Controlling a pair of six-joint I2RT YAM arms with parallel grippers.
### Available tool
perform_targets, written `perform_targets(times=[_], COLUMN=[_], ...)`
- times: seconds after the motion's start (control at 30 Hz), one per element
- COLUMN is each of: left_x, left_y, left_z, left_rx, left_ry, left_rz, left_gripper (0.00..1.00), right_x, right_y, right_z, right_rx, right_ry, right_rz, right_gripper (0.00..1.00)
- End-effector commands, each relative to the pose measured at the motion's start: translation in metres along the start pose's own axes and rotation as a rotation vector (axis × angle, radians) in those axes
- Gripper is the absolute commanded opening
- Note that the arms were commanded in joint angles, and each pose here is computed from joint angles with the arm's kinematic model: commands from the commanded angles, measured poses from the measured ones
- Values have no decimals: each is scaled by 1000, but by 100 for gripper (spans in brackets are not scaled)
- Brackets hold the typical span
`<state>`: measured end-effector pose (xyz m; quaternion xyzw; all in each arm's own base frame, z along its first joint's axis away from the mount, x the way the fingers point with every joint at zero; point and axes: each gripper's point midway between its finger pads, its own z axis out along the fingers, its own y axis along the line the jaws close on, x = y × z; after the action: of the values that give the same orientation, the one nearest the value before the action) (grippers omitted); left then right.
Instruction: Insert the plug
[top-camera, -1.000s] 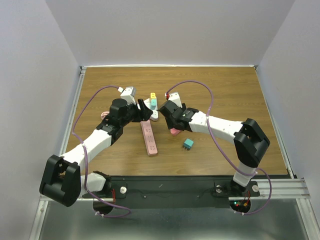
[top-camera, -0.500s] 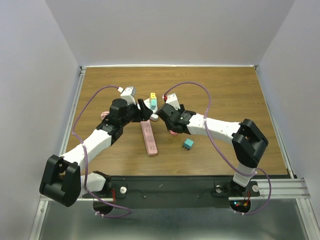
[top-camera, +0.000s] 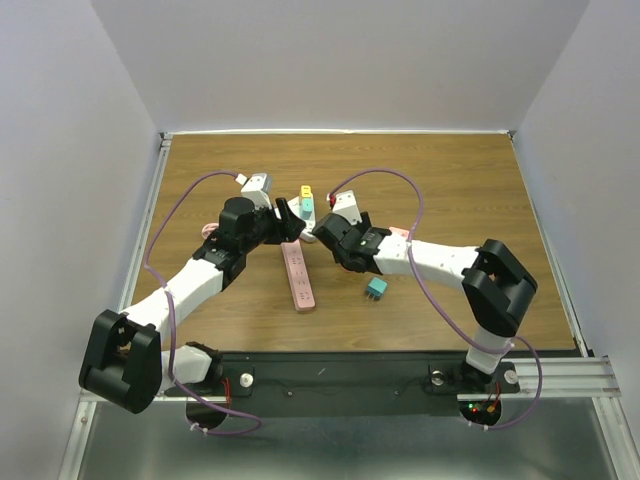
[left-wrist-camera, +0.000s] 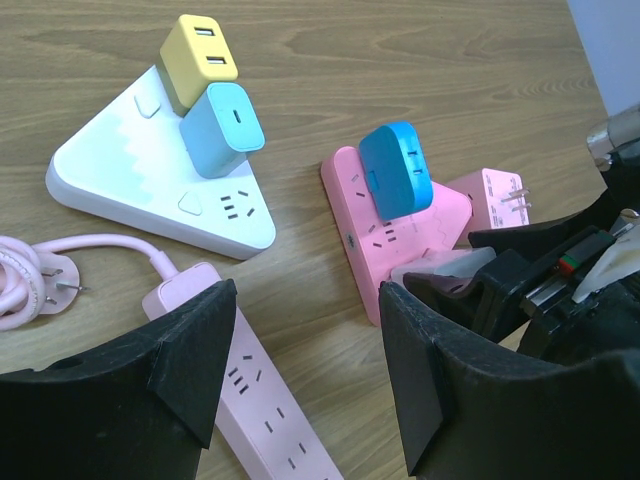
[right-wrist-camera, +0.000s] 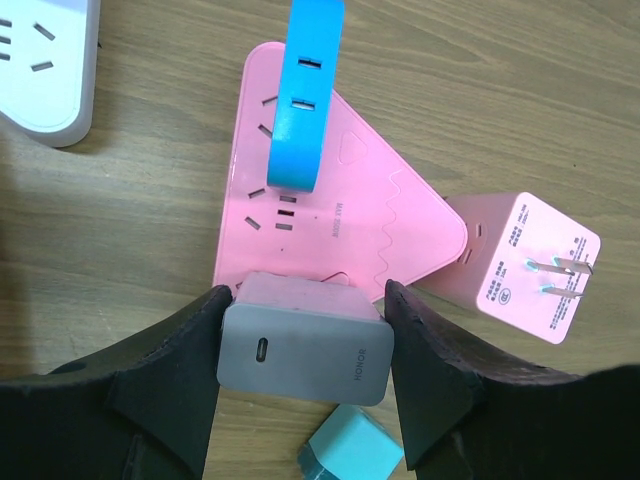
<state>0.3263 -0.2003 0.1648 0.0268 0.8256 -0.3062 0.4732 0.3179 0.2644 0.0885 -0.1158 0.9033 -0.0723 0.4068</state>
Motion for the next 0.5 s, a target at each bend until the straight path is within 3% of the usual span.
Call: perform_targets(times=[0.0, 0.47], left_x=[-10, -11], left_y=[-4, -1], left_z=[-3, -3], left_rx=[25, 7], left_ry=[-46, -52], left_rz=[20, 29], left_gripper=[69, 69], right_x=[68, 125], right_y=[-10, -21], right_z=[10, 10], right_rx=[27, 36], right_ry=[185, 305], right_rz=[-91, -76], right_gripper=[0, 0])
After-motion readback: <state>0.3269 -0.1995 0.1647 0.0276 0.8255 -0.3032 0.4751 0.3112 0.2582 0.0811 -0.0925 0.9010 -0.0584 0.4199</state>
